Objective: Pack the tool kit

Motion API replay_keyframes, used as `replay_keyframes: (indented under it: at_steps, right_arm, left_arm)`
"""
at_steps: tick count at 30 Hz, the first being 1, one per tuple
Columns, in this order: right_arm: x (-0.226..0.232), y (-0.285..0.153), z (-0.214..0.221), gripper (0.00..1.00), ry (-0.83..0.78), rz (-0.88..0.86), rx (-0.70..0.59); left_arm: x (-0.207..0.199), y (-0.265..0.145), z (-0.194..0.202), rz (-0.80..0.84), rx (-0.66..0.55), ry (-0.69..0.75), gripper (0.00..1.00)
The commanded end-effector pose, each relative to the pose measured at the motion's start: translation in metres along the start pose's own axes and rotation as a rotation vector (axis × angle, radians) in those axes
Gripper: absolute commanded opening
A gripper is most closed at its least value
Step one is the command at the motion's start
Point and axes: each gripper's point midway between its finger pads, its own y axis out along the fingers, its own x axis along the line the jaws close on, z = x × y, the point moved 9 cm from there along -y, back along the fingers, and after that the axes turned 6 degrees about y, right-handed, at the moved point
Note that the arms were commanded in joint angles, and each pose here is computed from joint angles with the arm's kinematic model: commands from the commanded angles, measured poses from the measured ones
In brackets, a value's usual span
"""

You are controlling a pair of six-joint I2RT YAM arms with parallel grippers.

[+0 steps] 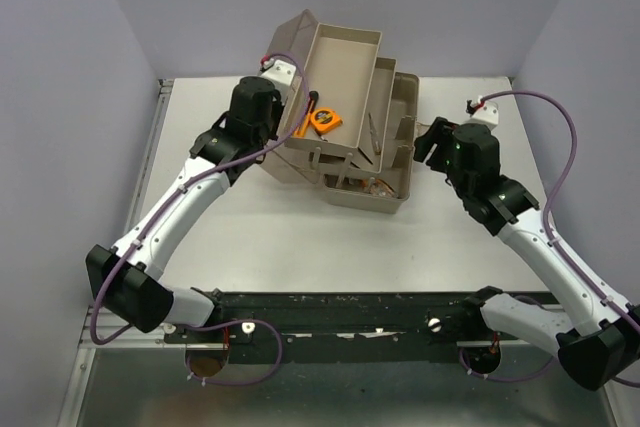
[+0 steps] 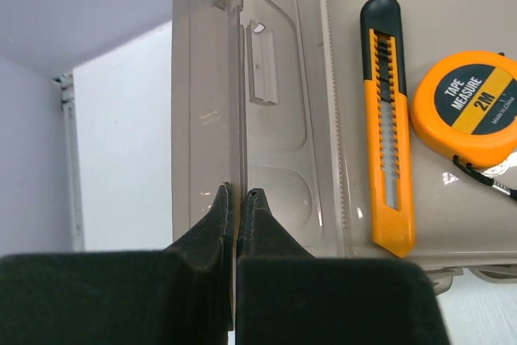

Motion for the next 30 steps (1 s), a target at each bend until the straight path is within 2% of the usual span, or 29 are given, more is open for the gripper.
replay_keyframes:
  at_steps: [1,13,20,26,30]
  right_arm:
    - [-0.01,-0.004,0.001,0.72,-0.009,0.047,-0.017]
    - [-0.019,-0.028,-0.02,0.73,-0.022,0.101,-0.094]
    - [-0.039,-0.066,-0.044,0.75,-0.03,0.19,-0.205]
    - [-0.055,-0.102,-0.061,0.79,-0.02,0.201,-0.313]
    - [-0.06,-0.114,-0.066,0.8,-0.036,0.215,-0.324]
  left_arm:
    - [-0.007,-0.021,-0.039,-0.103,-0.132,0.155,0.0]
    - [-0.1,-0.026,-0.06,-0.049,-0.157,0.457,0.0]
    - [-0.155,-0.026,-0.063,-0.062,-0.167,0.617,0.0]
    - [-0.199,-0.036,-0.063,-0.003,-0.195,0.669,0.01]
    - [-0.23,-0.045,-0.057,0.072,-0.199,0.684,0.16]
